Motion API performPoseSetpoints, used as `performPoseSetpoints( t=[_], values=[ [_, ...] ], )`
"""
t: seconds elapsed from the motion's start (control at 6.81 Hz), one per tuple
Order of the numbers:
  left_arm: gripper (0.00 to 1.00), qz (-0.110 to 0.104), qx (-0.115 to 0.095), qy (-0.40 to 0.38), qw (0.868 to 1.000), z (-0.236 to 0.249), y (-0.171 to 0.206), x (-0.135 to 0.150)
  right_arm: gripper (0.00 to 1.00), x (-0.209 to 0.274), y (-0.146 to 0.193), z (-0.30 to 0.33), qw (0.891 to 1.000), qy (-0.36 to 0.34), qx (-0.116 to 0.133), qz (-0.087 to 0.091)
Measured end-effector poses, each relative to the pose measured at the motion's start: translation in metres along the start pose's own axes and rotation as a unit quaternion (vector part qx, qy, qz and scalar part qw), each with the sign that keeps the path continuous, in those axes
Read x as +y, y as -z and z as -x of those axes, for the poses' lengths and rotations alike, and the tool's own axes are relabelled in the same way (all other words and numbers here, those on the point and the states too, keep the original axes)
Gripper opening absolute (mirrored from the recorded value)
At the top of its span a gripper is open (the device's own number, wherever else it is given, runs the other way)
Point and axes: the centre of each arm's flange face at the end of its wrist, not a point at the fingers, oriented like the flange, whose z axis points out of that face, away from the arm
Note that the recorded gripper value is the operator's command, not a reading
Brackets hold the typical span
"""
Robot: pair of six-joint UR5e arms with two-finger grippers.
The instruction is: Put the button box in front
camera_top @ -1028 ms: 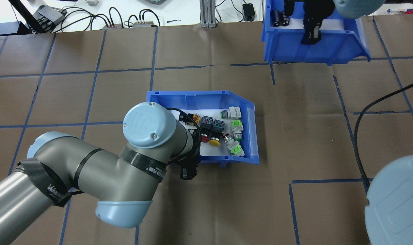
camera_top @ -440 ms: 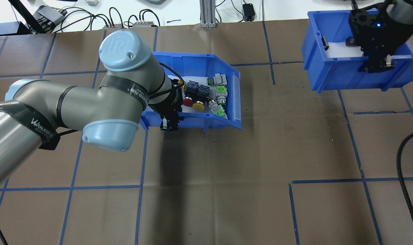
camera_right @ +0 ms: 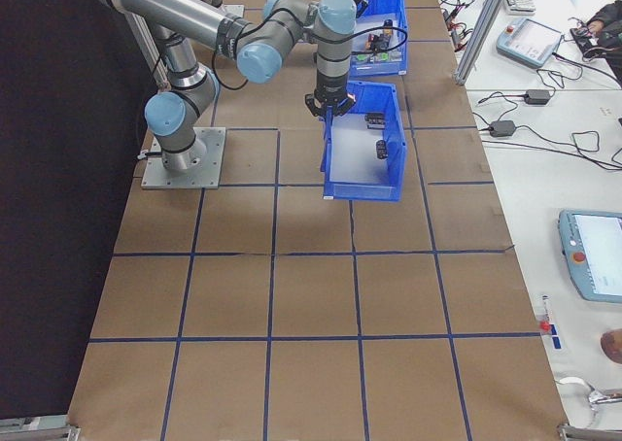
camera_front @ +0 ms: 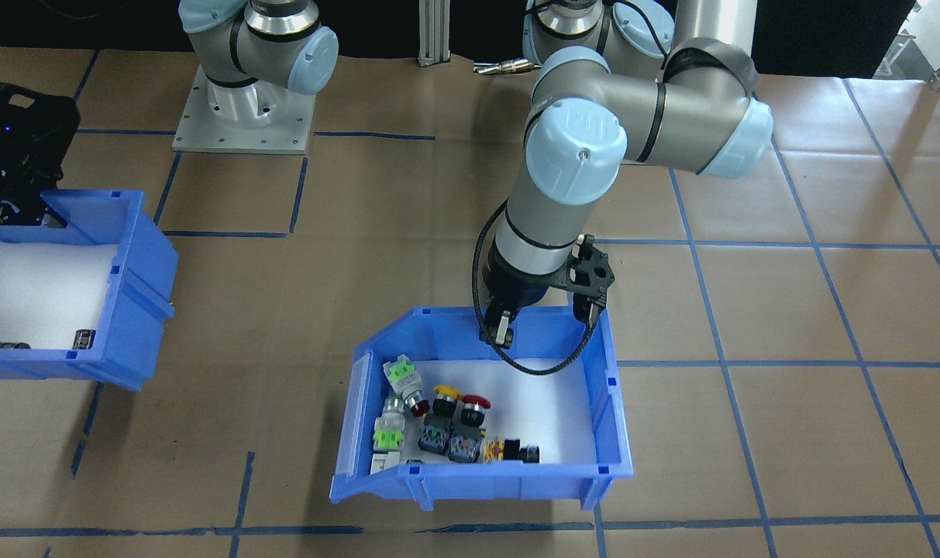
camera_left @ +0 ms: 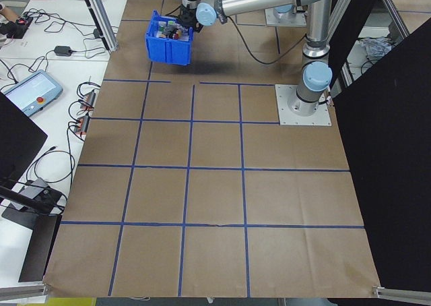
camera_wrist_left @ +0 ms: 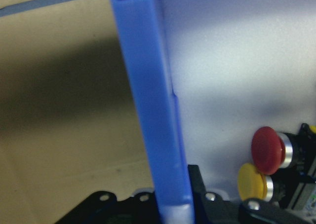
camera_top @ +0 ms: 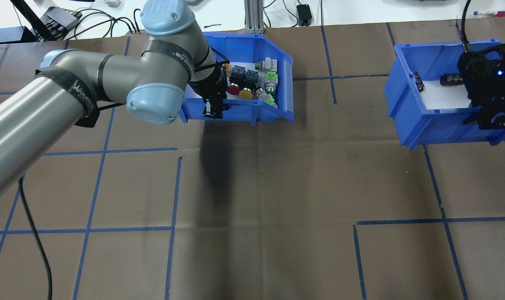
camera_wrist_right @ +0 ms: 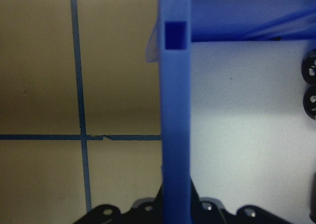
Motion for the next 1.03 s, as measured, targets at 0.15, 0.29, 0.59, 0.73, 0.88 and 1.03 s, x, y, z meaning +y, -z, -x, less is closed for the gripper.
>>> performPoseSetpoints(
  t=[0.15, 0.29, 0.59, 0.73, 0.88, 1.03],
  values=[
    [0.00, 0.002, 0.002, 0.003, 1.000, -0.029, -0.015, 0.003, 0.02, -0.003, -0.002, 0.010, 1.000, -0.001, 0.001, 0.000],
    [0.01, 0.012, 0.004, 0.014, 1.000, -0.053, -0.029, 0.008, 0.02, -0.004, -0.003, 0.013, 1.000, -0.002, 0.002, -0.001],
    [0.29, 0.031, 0.008, 0.033, 0.999, -0.083, -0.051, 0.022, 0.03, -0.005, -0.003, 0.014, 1.000, -0.003, 0.002, -0.001],
    [0.91, 0.033, 0.006, 0.031, 0.999, -0.087, -0.060, 0.032, 0.03, -0.005, -0.003, 0.014, 1.000, -0.003, 0.002, -0.001],
    [1.00, 0.032, 0.007, 0.027, 0.999, -0.088, -0.064, 0.038, 0.03, -0.005, -0.003, 0.015, 1.000, -0.004, 0.001, -0.001],
    [1.00, 0.032, 0.013, 0.022, 0.999, -0.089, -0.060, 0.039, 0.03, -0.005, -0.003, 0.016, 1.000, -0.004, 0.000, -0.002]
  ],
)
